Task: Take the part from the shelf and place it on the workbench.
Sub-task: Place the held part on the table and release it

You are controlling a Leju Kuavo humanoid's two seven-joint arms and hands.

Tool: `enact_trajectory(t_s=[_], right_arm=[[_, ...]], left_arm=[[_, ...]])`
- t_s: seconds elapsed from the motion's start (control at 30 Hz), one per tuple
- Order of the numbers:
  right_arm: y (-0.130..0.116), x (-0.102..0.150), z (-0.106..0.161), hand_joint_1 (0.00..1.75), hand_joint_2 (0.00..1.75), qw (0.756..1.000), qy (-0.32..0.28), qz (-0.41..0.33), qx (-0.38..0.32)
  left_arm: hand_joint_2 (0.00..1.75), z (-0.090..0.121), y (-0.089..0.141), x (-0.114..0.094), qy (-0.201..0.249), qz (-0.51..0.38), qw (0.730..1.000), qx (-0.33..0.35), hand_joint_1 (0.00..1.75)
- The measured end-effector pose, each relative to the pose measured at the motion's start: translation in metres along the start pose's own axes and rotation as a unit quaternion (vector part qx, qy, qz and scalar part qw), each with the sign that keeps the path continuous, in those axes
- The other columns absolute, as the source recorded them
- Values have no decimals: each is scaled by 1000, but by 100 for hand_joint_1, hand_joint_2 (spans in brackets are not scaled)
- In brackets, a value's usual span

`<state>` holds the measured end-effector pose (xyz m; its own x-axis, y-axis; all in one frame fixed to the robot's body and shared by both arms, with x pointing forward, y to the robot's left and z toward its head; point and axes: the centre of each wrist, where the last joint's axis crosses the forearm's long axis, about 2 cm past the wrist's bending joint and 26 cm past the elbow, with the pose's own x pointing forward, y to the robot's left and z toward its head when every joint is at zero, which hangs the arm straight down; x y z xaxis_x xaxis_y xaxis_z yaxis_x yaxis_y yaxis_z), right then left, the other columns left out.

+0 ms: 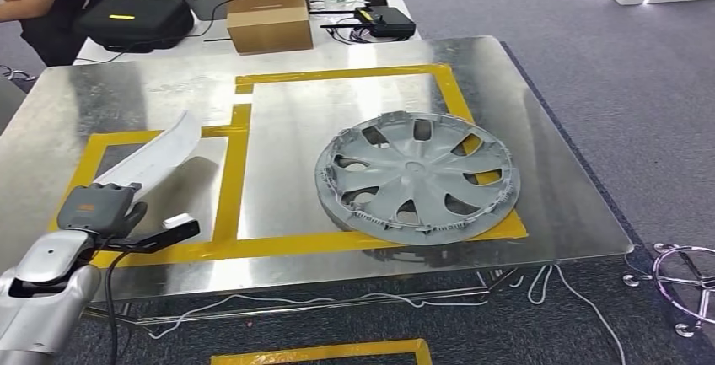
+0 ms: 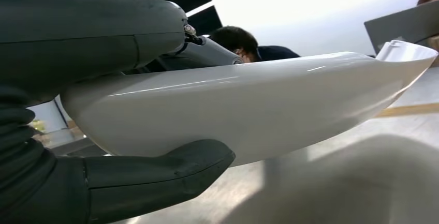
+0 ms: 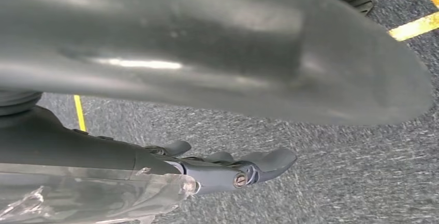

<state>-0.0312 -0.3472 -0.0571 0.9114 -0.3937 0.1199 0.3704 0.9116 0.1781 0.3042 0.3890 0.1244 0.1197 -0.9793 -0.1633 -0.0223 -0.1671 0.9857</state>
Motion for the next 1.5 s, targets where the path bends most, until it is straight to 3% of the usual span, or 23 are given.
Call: enact_trajectory(t_s=[0.07,0.2,0.23,0.37,0.7,0.9,0.97,1.0,1.13,1.27,1.3,1.37,1.5], right_arm=[[0,-1,0,0,0,1000,1,-1,1],[0,-1,0,0,0,1000,-1,0,5],[0,-1,0,0,0,1000,-2,0,6],[-1,-2,1,0,0,1000,-3,0,10],[0,-1,0,0,0,1000,-19,1,14],[1,-2,0,0,0,1000,-18,0,13],[1,-3,0,0,0,1000,-17,0,14],[1,-3,-1,0,0,1000,-16,1,15],[2,-4,-1,0,0,1000,-15,8,18],[2,-5,-2,0,0,1000,-13,14,12],[3,-5,-3,0,0,1000,-14,14,10],[5,-4,-5,0,0,1000,-15,10,10],[11,-4,-10,0,0,1000,-19,5,16]], left_arm=[[175,6,-6,-1,5,-2,1000,-8,175],[175,11,-12,-4,1,-2,1000,-17,0],[175,13,-14,-4,-2,-2,1000,-19,0],[0,17,-21,-4,-15,20,1000,-18,0],[0,22,-24,-7,2,97,995,-9,0],[0,24,-17,-9,-23,316,947,44,0],[0,25,-16,-10,-40,409,910,57,0],[0,27,-16,-8,-61,480,872,69,0],[0,35,-5,-4,-157,707,668,171,0],[0,41,22,5,-269,776,521,233,0],[0,44,31,8,-293,781,496,241,0],[0,48,47,15,-328,780,471,248,0],[0,54,71,28,-368,768,459,252,0]])
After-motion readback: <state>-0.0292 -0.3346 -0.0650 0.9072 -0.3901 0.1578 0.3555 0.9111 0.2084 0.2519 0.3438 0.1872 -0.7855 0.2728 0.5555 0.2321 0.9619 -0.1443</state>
